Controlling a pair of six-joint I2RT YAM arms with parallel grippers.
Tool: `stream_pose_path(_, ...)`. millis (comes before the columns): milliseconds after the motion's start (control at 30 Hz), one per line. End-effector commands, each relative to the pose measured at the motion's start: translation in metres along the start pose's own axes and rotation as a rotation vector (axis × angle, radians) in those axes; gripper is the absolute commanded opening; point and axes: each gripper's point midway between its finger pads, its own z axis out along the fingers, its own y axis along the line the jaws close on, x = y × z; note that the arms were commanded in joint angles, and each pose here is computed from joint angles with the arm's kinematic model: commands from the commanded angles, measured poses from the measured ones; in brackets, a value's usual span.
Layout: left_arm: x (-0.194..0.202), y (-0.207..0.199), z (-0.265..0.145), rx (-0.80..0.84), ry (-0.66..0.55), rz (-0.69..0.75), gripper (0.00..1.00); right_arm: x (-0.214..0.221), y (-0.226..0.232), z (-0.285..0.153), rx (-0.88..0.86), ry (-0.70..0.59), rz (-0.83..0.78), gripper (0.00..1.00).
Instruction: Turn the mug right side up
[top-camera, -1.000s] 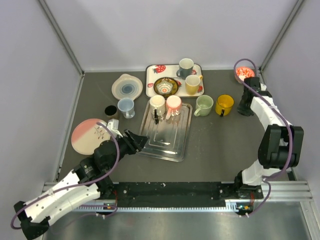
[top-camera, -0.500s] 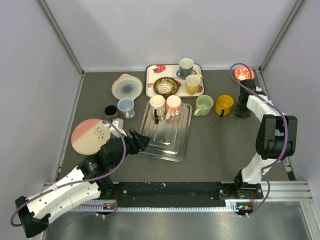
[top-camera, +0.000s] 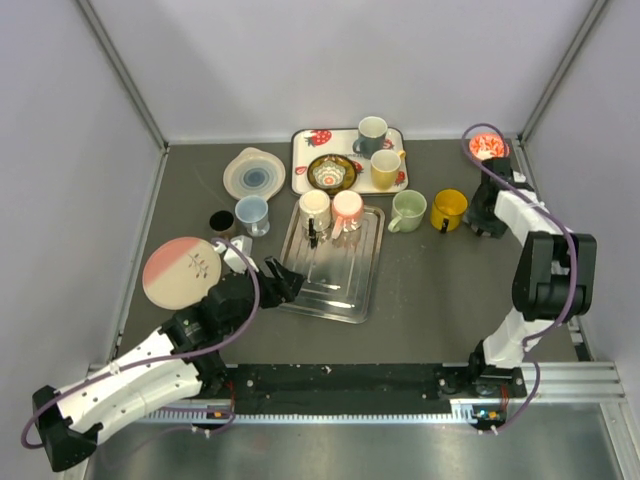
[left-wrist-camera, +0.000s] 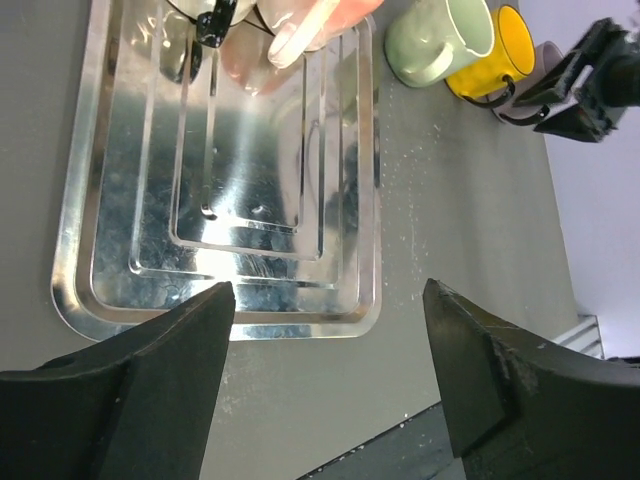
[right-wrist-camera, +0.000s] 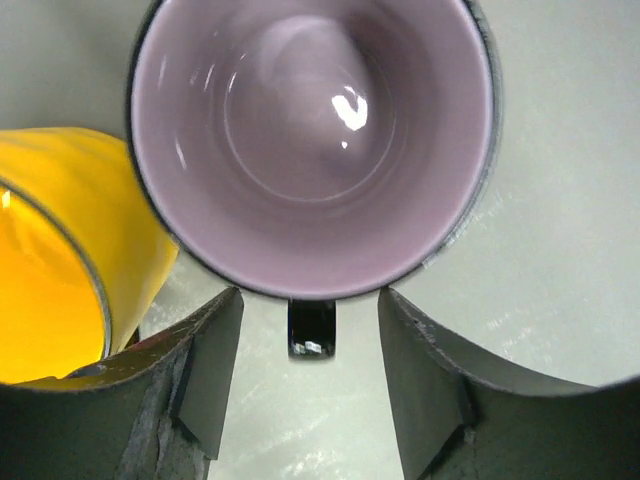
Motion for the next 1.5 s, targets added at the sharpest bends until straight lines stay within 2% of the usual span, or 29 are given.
stream_pose_path(0, -0.031, -0.011, -0.001, -0.020, -0.091, 0.036, 0.84, -0.039, 0.000, -0.069, -0.097, -0.166, 0.121, 0.58)
stream_pose_path(133, -0.047, -0.011, 0.005, -0.079, -0.116, 0.130, 0.90, -0.038, -0.004, -0.118, -0.205, -0.247, 0.163, 0.60)
stream_pose_path(267, -0.054, -0.021, 0.020, -0.085, -0.061, 0.247, 0.92, -0.018, -0.002, -0.165, -0.354, -0.315, 0.179, 0.61)
stream_pose_path(333, -0.055, -0.027, 0.034, -0.080, -0.016, 0.310, 0.90, -0.012, 0.001, -0.194, -0.441, -0.378, 0.180, 0.61)
stream_pose_path(400, -0.051, -0.019, 0.051, -0.125, 0.033, 0.347, 0.88, 0.005, 0.012, -0.205, -0.508, -0.379, 0.149, 0.61)
stream_pose_path(467, -0.054, -0.022, 0.062, -0.124, 0.064, 0.395, 0.82, 0.024, 0.020, -0.219, -0.594, -0.382, 0.116, 0.61)
stream_pose_path(500, -0.052, -0.010, 0.074, -0.162, 0.096, 0.406, 0.80, 0.028, 0.025, -0.223, -0.634, -0.392, 0.109, 0.61)
stream_pose_path(700, -0.052, 0.019, 0.115, -0.195, 0.218, 0.440, 0.73, 0.070, 0.040, -0.243, -0.797, -0.383, 0.026, 0.61)
stream_pose_path(967, -0.063, 0.029, 0.175, -0.253, 0.302, 0.536, 0.70, 0.087, 0.046, -0.263, -0.906, -0.371, -0.032, 0.61)
stream_pose_path(1467, -0.068, 0.064, 0.221, -0.321, 0.384, 0.520, 0.61, 0.107, 0.048, -0.261, -0.961, -0.318, -0.057, 0.61)
